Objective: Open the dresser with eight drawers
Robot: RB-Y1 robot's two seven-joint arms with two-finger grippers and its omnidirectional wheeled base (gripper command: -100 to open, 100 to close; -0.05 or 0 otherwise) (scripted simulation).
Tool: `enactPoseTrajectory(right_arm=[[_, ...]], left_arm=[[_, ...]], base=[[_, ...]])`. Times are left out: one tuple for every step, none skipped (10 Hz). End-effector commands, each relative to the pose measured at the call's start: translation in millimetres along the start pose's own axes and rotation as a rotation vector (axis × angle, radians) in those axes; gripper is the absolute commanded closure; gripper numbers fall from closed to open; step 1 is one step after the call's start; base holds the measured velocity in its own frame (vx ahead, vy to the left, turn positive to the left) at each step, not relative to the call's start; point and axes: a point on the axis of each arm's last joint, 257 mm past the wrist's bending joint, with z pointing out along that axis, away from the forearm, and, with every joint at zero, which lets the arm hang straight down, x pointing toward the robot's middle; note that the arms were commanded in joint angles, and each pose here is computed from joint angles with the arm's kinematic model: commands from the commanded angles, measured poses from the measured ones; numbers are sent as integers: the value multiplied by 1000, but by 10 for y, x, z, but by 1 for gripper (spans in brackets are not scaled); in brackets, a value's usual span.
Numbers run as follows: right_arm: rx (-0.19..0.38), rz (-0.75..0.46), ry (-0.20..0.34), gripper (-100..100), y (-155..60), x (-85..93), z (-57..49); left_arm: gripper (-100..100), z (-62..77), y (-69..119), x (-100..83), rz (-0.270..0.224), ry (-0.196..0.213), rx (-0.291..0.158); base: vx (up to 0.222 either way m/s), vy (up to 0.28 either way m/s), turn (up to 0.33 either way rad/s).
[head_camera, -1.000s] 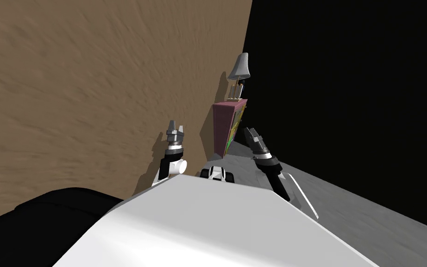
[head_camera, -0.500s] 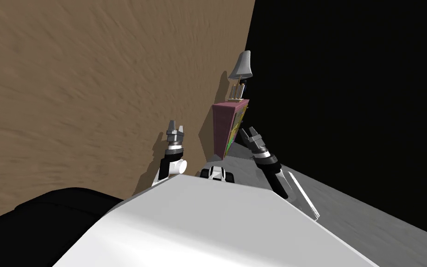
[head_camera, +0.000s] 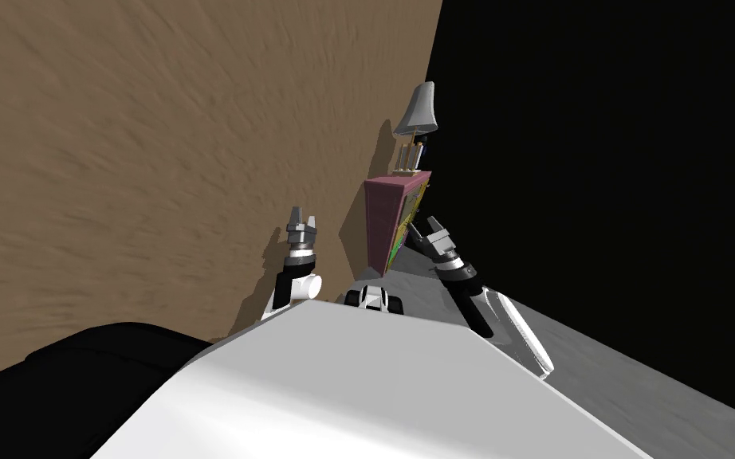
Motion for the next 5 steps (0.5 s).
enactPoseTrajectory(right_arm=[[-22, -103, 22, -100, 26, 41, 24], [-40, -174, 34, -100, 41, 64, 44], [-42, -190, 39, -100, 44, 77, 44], [-60, -262, 51, -100, 54, 103, 62], [-62, -278, 56, -100, 56, 116, 61]], left_arm=[[0, 0, 0, 0, 0, 0, 0], [0, 0, 0, 0, 0, 0, 0], [0, 0, 0, 0, 0, 0, 0], [0, 0, 0, 0, 0, 0, 0], [0, 0, 0, 0, 0, 0, 0]], base=[[70, -54, 42], [80, -59, 50], [59, -50, 49], [59, -53, 76], [52, -51, 44]])
